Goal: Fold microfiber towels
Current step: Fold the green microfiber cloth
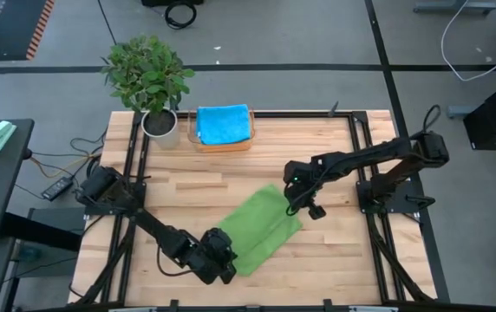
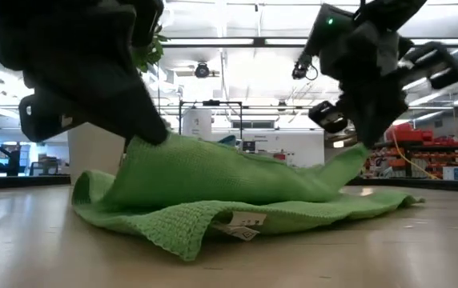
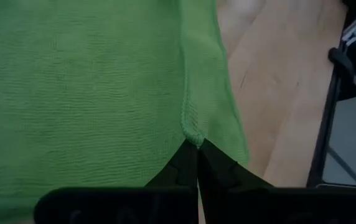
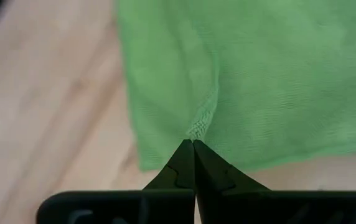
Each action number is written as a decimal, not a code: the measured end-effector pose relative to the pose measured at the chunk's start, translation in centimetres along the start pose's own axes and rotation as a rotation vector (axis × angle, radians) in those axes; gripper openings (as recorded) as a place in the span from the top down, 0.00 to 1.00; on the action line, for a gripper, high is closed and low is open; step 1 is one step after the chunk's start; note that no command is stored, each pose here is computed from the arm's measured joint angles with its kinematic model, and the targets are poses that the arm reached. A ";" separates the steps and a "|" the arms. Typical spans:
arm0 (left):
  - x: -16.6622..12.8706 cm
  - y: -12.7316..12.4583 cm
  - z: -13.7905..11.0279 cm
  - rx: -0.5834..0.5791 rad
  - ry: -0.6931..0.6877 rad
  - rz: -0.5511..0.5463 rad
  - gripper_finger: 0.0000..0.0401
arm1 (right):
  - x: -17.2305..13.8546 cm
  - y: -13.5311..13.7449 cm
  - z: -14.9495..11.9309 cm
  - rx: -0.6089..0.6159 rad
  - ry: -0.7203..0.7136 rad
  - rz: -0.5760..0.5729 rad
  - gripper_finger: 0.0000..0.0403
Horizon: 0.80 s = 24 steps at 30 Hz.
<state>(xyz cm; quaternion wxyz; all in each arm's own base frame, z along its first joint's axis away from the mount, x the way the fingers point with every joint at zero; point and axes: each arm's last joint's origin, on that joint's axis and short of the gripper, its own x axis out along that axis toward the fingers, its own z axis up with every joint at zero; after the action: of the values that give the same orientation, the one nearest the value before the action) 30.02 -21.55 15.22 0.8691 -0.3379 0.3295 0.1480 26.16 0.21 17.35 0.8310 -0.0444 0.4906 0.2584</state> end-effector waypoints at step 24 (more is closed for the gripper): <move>-0.4 -0.9 -0.3 0.060 0.076 -0.109 0.99 | 4.1 2.6 -0.5 -0.033 0.190 0.079 1.00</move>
<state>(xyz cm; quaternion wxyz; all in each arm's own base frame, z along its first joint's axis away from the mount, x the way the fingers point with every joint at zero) 30.02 -22.43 15.82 0.8725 -0.3344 0.3478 0.0772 26.06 3.85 14.13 0.7691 -0.0630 0.5641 0.2939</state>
